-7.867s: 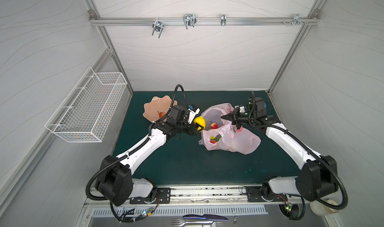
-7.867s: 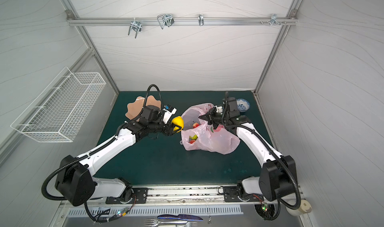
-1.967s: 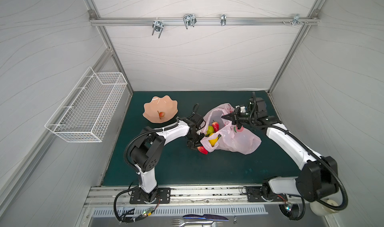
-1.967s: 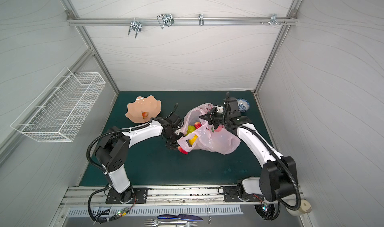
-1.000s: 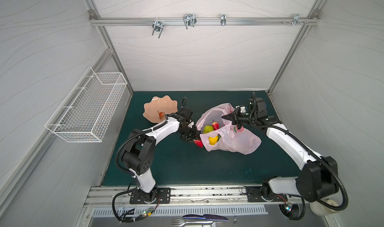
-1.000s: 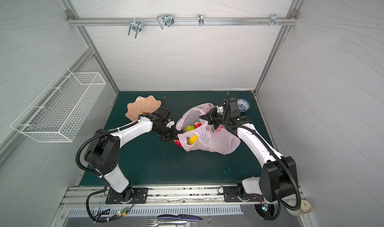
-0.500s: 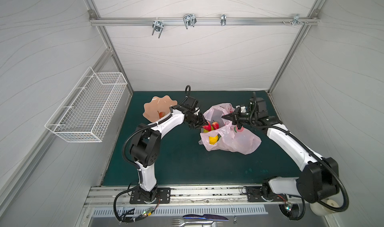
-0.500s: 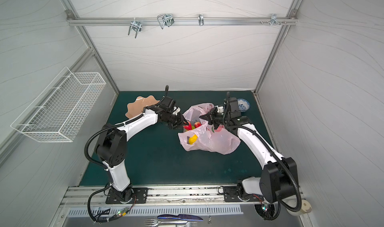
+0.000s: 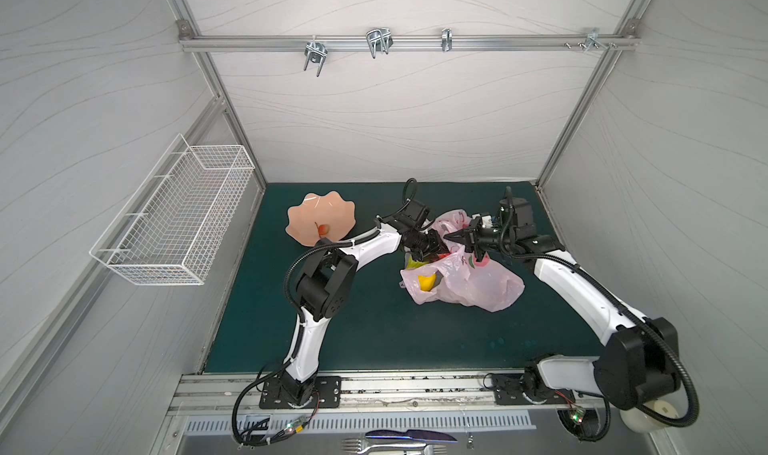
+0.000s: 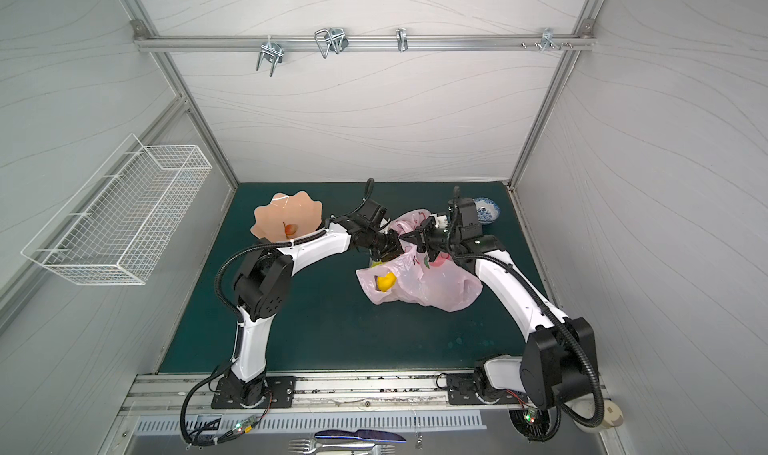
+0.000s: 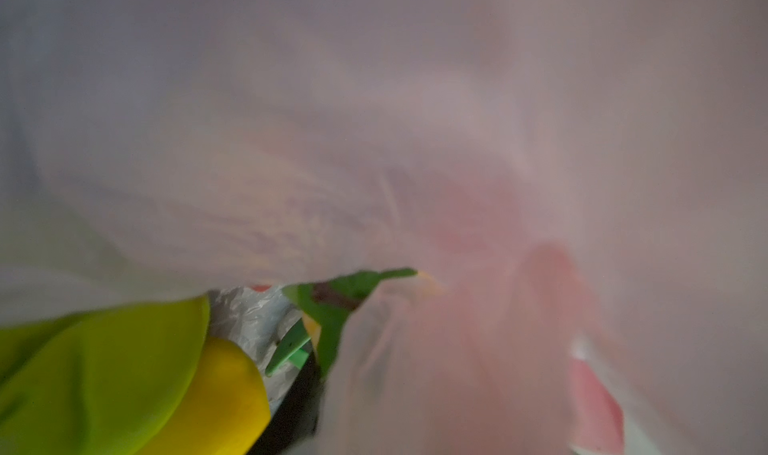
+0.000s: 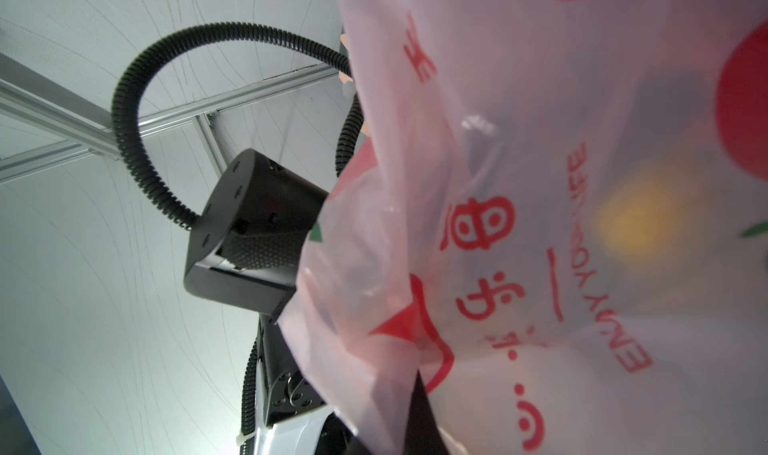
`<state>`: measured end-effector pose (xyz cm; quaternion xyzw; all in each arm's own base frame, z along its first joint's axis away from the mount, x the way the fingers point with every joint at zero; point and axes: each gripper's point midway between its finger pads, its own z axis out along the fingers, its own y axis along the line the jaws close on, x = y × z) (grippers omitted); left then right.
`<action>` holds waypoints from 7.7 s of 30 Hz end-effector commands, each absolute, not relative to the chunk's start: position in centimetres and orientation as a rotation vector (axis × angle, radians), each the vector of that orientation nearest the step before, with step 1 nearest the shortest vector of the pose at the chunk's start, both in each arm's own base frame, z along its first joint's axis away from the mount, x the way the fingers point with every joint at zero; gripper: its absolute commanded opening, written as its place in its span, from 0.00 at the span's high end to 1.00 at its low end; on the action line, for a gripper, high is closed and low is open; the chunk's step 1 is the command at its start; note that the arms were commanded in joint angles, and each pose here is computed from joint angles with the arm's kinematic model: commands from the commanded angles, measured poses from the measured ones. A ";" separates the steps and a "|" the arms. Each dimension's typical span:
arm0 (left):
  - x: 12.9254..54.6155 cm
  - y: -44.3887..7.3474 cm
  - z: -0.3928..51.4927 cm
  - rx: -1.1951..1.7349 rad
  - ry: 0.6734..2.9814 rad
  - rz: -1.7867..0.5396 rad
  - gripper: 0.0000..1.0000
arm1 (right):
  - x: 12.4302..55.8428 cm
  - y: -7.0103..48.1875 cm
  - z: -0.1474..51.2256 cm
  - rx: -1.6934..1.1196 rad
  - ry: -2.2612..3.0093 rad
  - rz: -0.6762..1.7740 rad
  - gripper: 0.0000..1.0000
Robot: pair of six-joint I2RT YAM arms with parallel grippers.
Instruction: Place the fruits into the plastic bag
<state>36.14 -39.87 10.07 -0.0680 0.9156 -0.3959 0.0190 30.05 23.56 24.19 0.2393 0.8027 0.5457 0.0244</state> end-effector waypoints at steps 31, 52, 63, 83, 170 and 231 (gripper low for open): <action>36.0 -30.3 15.8 -0.188 2.785 -1.000 0.11 | 30.3 22.4 24.5 0.770 2.455 1.689 1.00; 39.8 -5.8 16.0 -0.437 2.780 -0.312 0.10 | 30.9 22.3 24.4 0.774 2.449 1.695 1.00; 46.0 0.2 11.9 -0.525 2.818 -0.128 0.16 | 30.8 22.2 24.2 0.779 2.454 1.695 1.00; 50.4 2.9 4.2 -0.604 2.912 -0.026 0.31 | 31.2 22.2 23.8 0.790 2.481 1.682 1.00; 35.3 -36.8 18.0 0.669 2.404 -1.114 0.77 | 31.3 22.6 24.2 0.771 2.478 1.702 1.00; 36.9 -24.4 19.5 0.634 2.439 -0.583 0.02 | 31.7 22.3 24.3 0.796 2.459 1.682 1.00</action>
